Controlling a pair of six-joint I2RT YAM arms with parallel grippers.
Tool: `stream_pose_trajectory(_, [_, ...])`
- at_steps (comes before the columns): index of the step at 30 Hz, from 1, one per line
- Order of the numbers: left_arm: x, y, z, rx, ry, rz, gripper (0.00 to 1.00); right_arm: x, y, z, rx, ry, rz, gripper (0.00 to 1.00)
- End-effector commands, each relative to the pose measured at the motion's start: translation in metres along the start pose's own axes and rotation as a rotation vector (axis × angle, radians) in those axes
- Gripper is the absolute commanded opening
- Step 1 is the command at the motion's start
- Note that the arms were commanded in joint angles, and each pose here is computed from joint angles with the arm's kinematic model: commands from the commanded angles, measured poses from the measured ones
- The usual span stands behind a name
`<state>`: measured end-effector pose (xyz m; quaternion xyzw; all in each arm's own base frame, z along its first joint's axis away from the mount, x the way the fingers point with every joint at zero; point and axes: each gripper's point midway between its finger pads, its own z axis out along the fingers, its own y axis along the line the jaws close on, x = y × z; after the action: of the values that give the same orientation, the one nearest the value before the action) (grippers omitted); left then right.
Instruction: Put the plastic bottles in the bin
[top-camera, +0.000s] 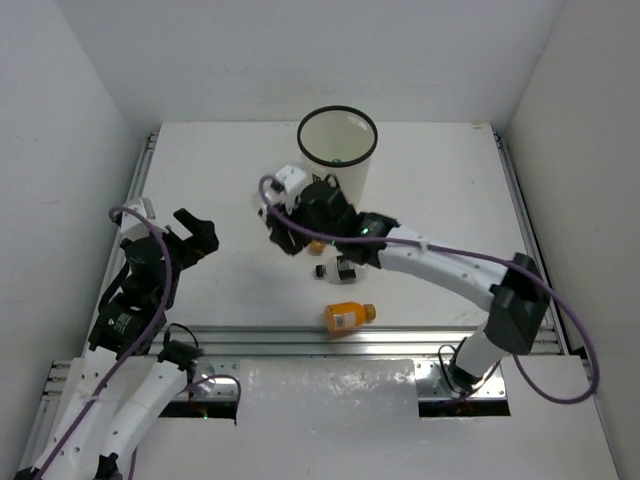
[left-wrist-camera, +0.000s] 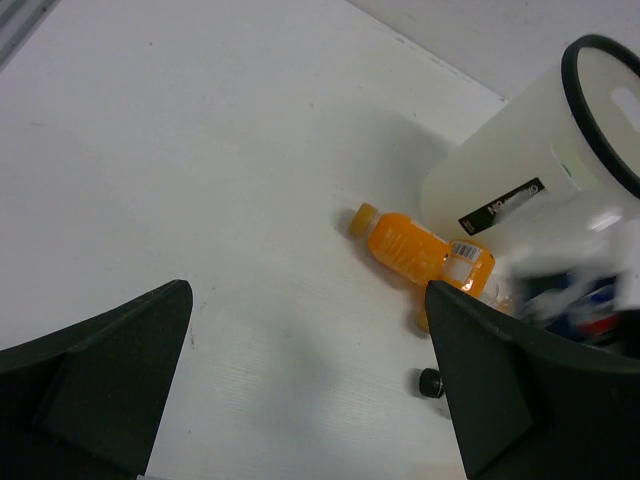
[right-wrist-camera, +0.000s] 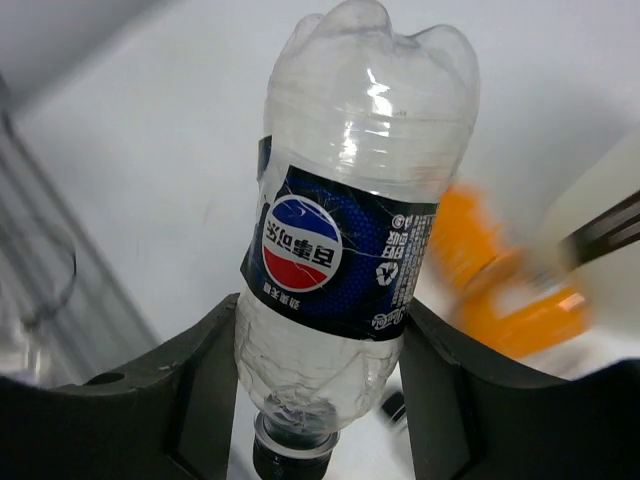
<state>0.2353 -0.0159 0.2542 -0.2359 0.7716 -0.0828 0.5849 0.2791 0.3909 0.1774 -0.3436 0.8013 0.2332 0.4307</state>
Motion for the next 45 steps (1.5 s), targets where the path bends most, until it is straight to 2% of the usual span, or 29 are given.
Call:
stream_pose_trajectory(1, [0.002,-0.014,0.007,0.053,0.017,0.024,1.00,-0.088,-0.064,-0.031,0.139,-0.165,0.003,0.27])
stream_pose_trajectory(3, [0.006,-0.015,0.010,0.057,0.034,0.032,1.00,-0.091,-0.101,-0.029,0.183,-0.122,0.015,0.29])
stream_pose_trajectory(4, [0.009,-0.017,0.011,0.068,0.048,0.042,1.00,-0.115,-0.112,-0.034,0.206,-0.158,0.013,0.29])
stream_pose_trajectory(5, [0.010,-0.019,0.013,0.076,0.051,0.045,1.00,-0.110,-0.125,-0.023,0.226,-0.128,0.014,0.29])
stream_pose_trajectory(7, [0.015,-0.022,0.015,0.089,0.073,0.059,1.00,-0.138,-0.153,-0.030,0.284,-0.165,0.013,0.30])
stream_pose_trajectory(8, [0.017,-0.023,0.017,0.091,0.084,0.068,1.00,-0.127,-0.173,-0.019,0.308,-0.113,0.032,0.31])
stream_pose_trajectory(9, [0.020,-0.025,0.017,0.103,0.095,0.072,1.00,-0.158,-0.179,-0.028,0.323,-0.171,0.030,0.31])
stream_pose_trajectory(10, [0.021,-0.026,0.018,0.109,0.099,0.075,1.00,-0.165,-0.188,-0.027,0.343,-0.175,0.031,0.32])
stream_pose_trajectory(11, [0.022,-0.027,0.019,0.114,0.103,0.080,1.00,-0.153,-0.203,-0.015,0.363,-0.121,0.039,0.33])
stream_pose_trajectory(12, [0.023,-0.029,0.018,0.124,0.109,0.081,1.00,-0.179,-0.207,-0.024,0.373,-0.176,0.036,0.37])
stream_pose_trajectory(13, [0.024,-0.030,0.019,0.129,0.110,0.084,1.00,-0.182,-0.209,-0.022,0.364,-0.178,0.037,0.40])
stream_pose_trajectory(14, [0.024,-0.031,0.019,0.137,0.113,0.086,1.00,-0.173,-0.219,-0.013,0.376,-0.142,0.045,0.45])
stream_pose_trajectory(15, [0.025,-0.033,0.019,0.148,0.116,0.088,1.00,-0.184,-0.221,-0.018,0.387,-0.165,0.041,0.66])
stream_pose_trajectory(16, [0.027,-0.033,0.019,0.152,0.120,0.092,1.00,-0.181,-0.227,-0.019,0.414,-0.154,0.039,0.79])
stream_pose_trajectory(18, [0.031,-0.034,0.022,0.149,0.140,0.098,1.00,-0.176,-0.234,-0.024,0.448,-0.144,0.042,0.92])
stream_pose_trajectory(24, [0.039,-0.032,0.030,0.101,0.182,0.069,1.00,-0.181,-0.239,-0.057,0.480,-0.159,0.055,0.99])
stream_pose_trajectory(26, [0.048,-0.033,0.036,0.070,0.223,-0.002,1.00,-0.163,-0.225,-0.059,0.432,-0.113,0.083,0.99])
stream_pose_trajectory(27, [0.054,-0.035,0.040,0.071,0.241,-0.031,1.00,-0.171,-0.215,-0.083,0.425,-0.148,0.088,0.99])
stream_pose_trajectory(28, [0.065,-0.038,0.047,0.061,0.280,-0.055,1.00,-0.168,-0.206,-0.087,0.416,-0.158,0.106,0.99])
stream_pose_trajectory(29, [0.071,-0.044,0.050,0.059,0.308,-0.128,1.00,-0.133,-0.203,-0.081,0.412,-0.088,0.129,0.99])
stream_pose_trajectory(30, [0.074,-0.049,0.056,0.067,0.313,-0.160,1.00,-0.126,-0.196,-0.088,0.405,-0.095,0.163,0.99])
stream_pose_trajectory(31, [0.084,-0.050,0.065,0.045,0.345,-0.184,1.00,-0.135,-0.186,-0.115,0.396,-0.165,0.172,0.99])
stream_pose_trajectory(32, [0.085,-0.057,0.071,0.033,0.348,-0.259,1.00,-0.099,-0.183,-0.108,0.393,-0.113,0.210,0.99])
stream_pose_trajectory(34, [0.093,-0.063,0.087,-0.008,0.362,-0.371,1.00,-0.068,-0.168,-0.130,0.372,-0.111,0.246,0.99])
stream_pose_trajectory(35, [0.103,-0.063,0.096,-0.043,0.386,-0.405,1.00,-0.072,-0.158,-0.150,0.351,-0.169,0.268,0.99])
stream_pose_trajectory(37, [0.107,-0.073,0.108,-0.059,0.391,-0.515,1.00,-0.033,-0.147,-0.150,0.322,-0.121,0.298,0.99])
stream_pose_trajectory(39, [0.124,-0.079,0.124,-0.114,0.432,-0.604,1.00,-0.010,-0.137,-0.160,0.300,-0.130,0.324,0.99])
stream_pose_trajectory(41, [0.140,-0.082,0.140,-0.150,0.465,-0.647,1.00,0.002,-0.130,-0.164,0.274,-0.135,0.332,0.99])
stream_pose_trajectory(45, [0.146,-0.101,0.168,-0.163,0.491,-0.690,1.00,0.036,-0.123,-0.168,0.266,-0.090,0.339,0.99])
